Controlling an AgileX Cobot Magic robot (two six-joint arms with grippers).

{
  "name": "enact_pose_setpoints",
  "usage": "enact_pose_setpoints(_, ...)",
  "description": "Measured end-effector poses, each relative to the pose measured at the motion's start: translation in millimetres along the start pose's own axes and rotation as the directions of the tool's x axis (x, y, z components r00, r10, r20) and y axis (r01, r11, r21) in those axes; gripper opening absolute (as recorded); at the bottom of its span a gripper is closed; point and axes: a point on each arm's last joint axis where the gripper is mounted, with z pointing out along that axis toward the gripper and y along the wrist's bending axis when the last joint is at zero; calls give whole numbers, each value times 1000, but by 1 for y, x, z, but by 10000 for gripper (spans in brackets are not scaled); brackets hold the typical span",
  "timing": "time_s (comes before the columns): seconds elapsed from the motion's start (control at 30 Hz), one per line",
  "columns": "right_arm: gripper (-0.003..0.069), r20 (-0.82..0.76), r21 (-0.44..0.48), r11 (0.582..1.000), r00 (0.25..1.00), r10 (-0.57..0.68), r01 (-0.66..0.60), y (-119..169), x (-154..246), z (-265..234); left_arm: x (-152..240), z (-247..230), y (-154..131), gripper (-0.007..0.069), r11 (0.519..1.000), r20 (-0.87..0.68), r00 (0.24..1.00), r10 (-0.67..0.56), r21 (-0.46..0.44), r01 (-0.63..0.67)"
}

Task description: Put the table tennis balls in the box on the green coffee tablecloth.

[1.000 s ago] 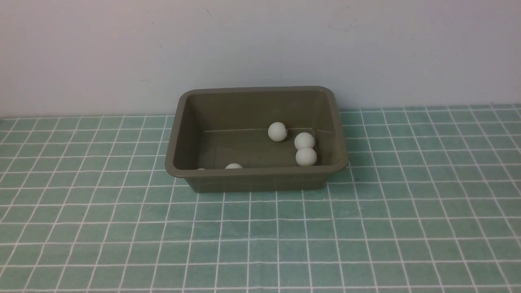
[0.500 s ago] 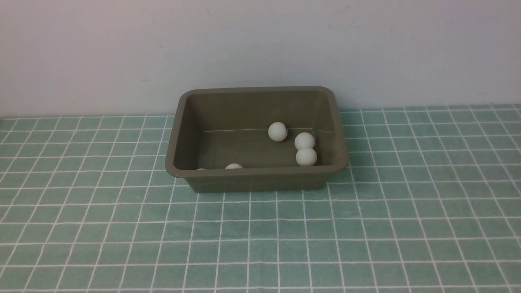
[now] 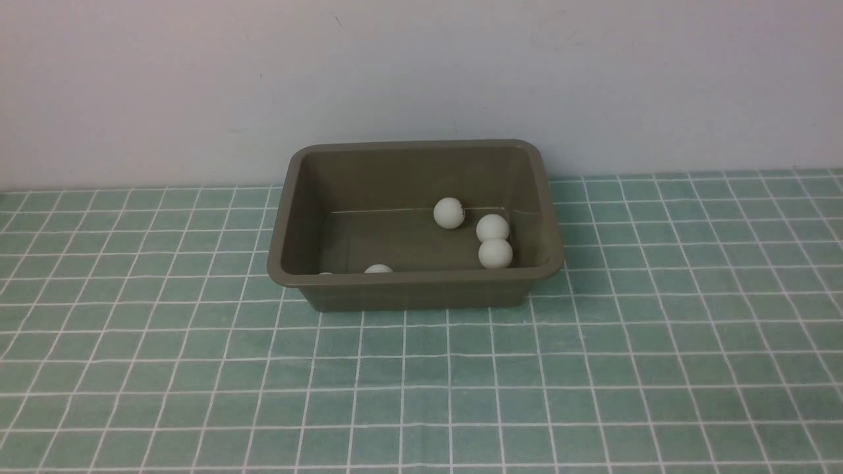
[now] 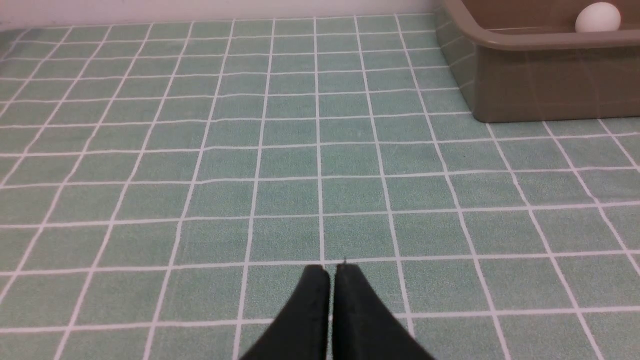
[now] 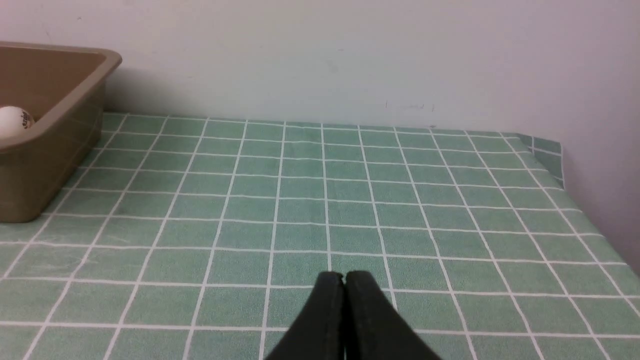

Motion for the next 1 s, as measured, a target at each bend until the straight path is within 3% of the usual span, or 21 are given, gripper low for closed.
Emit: enact_pose_setpoints(1.0, -18, -109, -18, 1000, 994, -1, -1, 2, 11, -1, 0, 0, 0, -4, 1000, 0, 1000, 0, 0, 0)
